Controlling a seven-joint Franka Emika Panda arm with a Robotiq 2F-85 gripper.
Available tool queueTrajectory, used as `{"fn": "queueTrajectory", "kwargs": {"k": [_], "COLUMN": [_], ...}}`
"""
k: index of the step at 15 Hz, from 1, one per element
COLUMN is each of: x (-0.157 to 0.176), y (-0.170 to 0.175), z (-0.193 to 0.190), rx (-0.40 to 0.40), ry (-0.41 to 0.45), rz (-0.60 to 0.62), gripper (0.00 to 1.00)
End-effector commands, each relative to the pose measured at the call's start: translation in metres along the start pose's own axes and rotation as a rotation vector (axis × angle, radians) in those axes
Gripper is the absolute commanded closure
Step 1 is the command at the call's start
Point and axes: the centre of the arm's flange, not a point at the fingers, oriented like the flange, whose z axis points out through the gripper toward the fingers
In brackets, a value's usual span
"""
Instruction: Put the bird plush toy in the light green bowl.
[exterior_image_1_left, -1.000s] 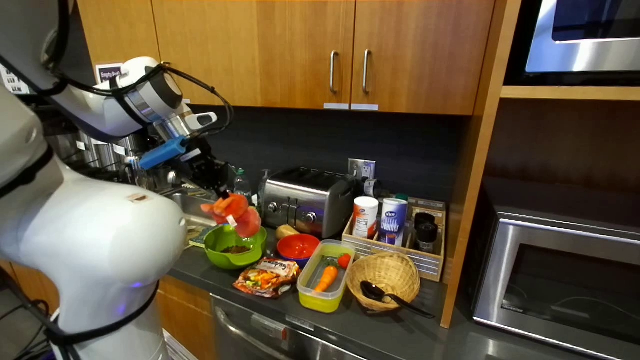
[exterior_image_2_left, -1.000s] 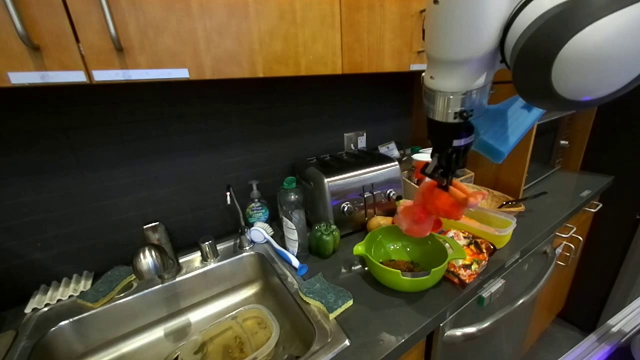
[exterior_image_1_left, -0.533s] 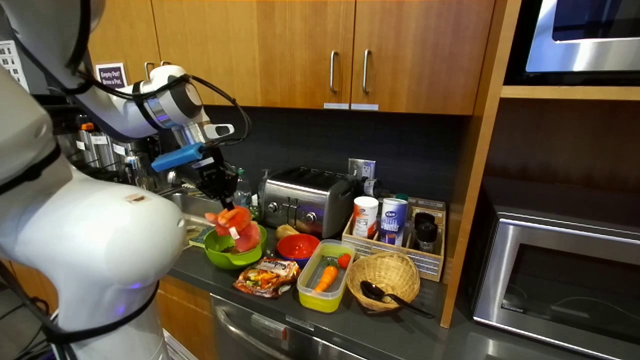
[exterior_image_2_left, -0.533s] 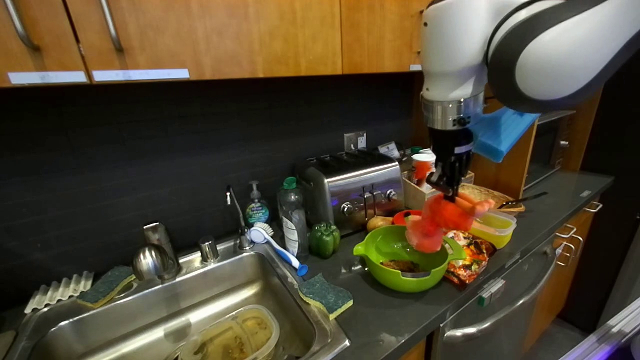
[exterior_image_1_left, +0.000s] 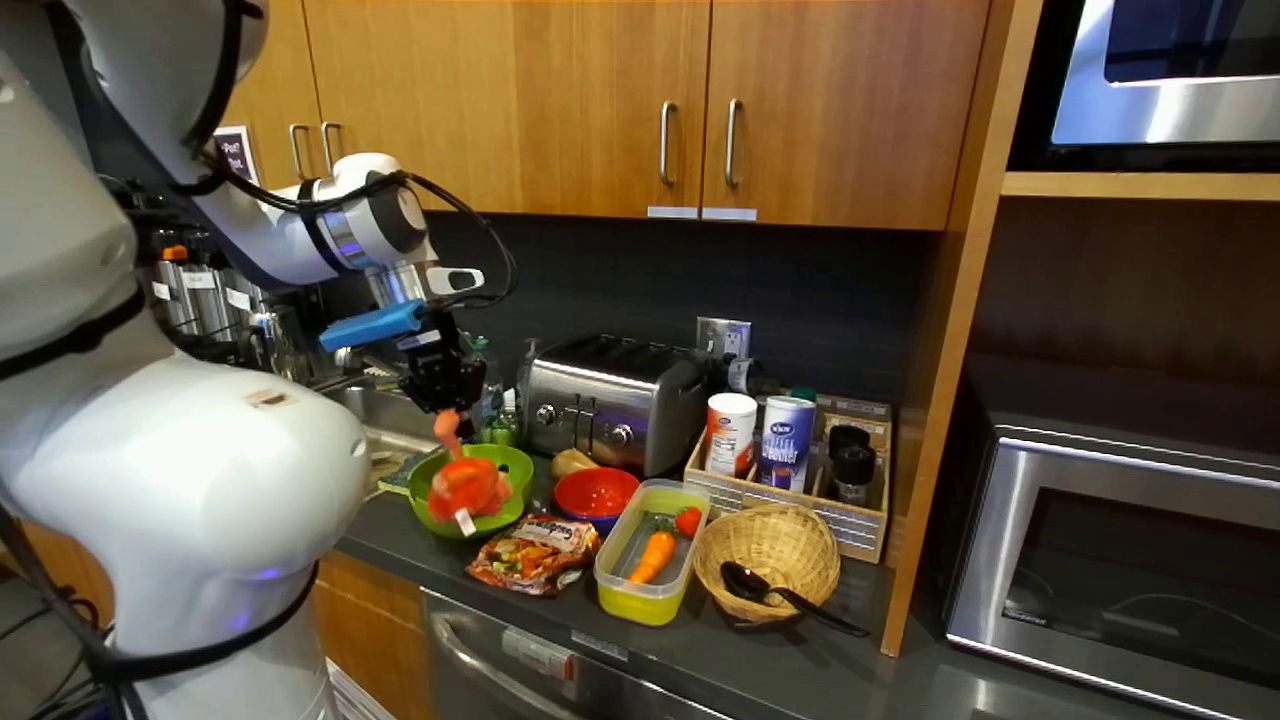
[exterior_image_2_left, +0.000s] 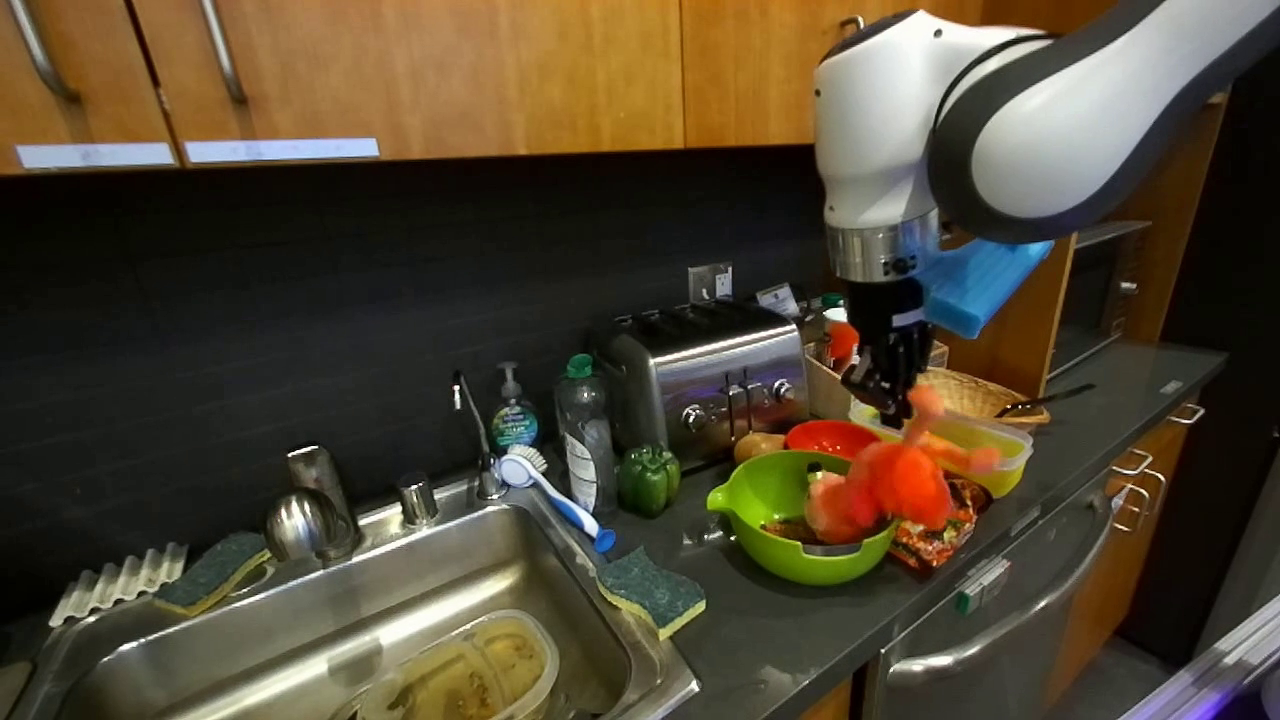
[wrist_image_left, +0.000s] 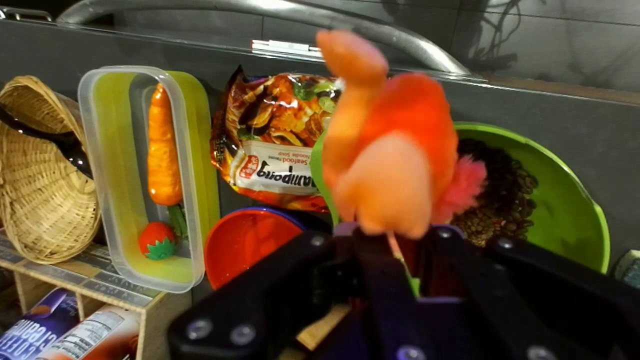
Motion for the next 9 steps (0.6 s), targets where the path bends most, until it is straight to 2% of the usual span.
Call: {"fn": "queueTrajectory", "kwargs": {"k": [1, 8, 9], "x": [0.0110, 0.0129, 0.0127], "y": [-0.0001, -0.0014, -0.0009], "z": [-0.0041, -0.0067, -0.0068], "rx": [0.011, 0.015, 0.014], "ry": [-0.017, -0.010, -0.007], "rz": [-0.003, -0.001, 0.001], "gripper": [0.51, 0.04, 0.01]}}
